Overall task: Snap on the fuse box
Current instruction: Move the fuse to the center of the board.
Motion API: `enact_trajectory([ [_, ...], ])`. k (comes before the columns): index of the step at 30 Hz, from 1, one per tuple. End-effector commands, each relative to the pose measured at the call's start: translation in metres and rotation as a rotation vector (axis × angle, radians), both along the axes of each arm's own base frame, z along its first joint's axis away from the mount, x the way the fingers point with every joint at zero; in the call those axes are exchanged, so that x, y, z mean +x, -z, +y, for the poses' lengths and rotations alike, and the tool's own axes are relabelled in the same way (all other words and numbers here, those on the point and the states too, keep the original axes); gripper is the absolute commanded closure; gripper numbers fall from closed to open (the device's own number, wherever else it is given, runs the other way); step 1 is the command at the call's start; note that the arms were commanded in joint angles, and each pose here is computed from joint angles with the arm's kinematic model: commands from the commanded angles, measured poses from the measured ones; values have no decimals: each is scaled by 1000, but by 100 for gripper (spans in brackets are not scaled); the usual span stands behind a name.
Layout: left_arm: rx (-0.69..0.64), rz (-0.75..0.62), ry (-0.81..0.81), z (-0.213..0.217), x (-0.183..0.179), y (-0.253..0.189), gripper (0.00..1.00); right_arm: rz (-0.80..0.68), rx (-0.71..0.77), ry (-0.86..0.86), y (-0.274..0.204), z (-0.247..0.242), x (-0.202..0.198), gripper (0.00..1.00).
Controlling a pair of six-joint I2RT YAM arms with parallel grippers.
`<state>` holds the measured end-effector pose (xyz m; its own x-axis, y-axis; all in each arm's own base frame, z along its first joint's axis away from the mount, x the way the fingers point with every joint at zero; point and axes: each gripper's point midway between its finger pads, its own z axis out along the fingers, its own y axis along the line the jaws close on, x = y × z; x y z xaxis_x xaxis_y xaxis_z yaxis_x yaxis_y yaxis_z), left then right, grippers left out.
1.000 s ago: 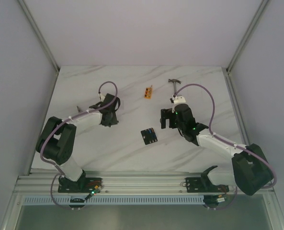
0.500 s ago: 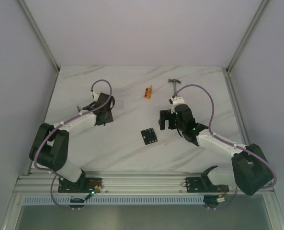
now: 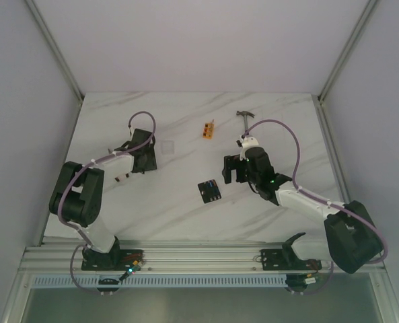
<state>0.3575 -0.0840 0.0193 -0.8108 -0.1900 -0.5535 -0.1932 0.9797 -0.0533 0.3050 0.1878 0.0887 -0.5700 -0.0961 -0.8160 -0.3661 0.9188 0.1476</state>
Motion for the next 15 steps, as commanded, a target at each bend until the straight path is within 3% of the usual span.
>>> enact_trajectory([
  [1, 12, 6, 49, -3, 6, 5, 41, -4, 0, -17, 4, 2, 0, 0],
  [15, -19, 74, 88, -20, -16, 17, 55, -1, 4, -24, 5, 3, 0, 0],
])
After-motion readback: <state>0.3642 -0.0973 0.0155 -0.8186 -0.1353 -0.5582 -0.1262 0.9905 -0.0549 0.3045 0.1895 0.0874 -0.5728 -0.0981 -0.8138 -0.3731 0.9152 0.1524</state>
